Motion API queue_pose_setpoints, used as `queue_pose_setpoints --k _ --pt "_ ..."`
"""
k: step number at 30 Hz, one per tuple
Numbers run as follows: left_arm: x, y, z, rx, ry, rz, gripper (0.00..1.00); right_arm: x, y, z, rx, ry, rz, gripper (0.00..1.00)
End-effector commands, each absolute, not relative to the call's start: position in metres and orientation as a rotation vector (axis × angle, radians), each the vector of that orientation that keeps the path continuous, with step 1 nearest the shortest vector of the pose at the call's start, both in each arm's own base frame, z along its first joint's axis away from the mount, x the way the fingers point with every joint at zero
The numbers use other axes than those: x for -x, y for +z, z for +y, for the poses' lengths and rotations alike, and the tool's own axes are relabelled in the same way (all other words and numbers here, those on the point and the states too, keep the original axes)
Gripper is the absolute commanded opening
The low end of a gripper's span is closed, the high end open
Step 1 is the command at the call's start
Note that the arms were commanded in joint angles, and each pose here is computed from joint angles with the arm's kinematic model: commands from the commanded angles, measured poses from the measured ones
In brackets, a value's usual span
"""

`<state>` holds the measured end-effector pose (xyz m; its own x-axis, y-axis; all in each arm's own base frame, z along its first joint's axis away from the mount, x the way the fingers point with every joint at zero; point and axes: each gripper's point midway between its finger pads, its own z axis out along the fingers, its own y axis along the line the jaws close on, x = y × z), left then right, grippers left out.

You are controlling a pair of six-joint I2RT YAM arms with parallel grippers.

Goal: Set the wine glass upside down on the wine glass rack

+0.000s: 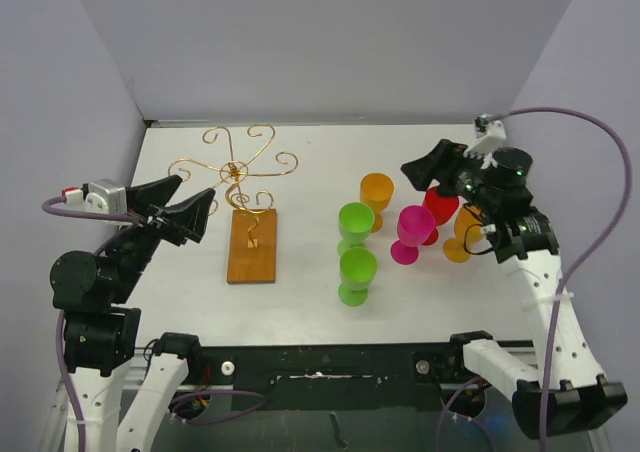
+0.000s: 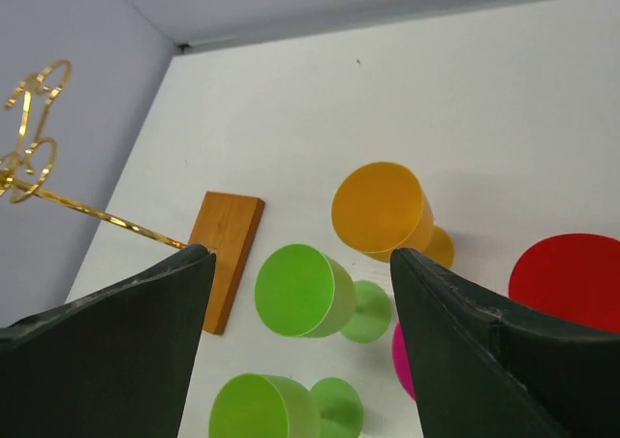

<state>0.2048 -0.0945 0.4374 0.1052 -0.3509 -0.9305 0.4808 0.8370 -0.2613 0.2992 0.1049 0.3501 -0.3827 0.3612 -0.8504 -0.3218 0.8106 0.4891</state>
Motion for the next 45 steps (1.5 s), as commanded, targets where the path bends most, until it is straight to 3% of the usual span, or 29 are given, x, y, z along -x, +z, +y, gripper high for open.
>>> queue_pose_setpoints --k 1,7,12,34,40,45 --pt "-0.192 0.476 -0.101 -0.185 -0.636 1.181 0.71 -0.332 0.332 0.12 -0.1 0.541 1.909 0.71" --pt "-0.193 0.477 -0.102 -0.192 -0.64 1.174 0.71 -0.362 0.287 0.158 -0.085 0.372 2.076 0.51" --pt "-0.195 0.474 -0.103 -0.192 -0.645 1.184 0.71 -0.379 0.262 0.182 -0.067 0.283 2.145 0.43" --pt "-0.192 0.471 -0.107 -0.214 -0.655 1.201 0.71 -0.402 0.189 0.215 -0.022 0.18 2.311 0.21" --pt "-0.192 0.472 -0.107 -0.212 -0.651 1.199 0.71 -0.4 0.197 0.213 -0.036 0.178 2.295 0.21" --pt "-0.192 0.473 -0.106 -0.209 -0.648 1.199 0.71 -0.396 0.214 0.214 -0.046 0.194 2.256 0.26"
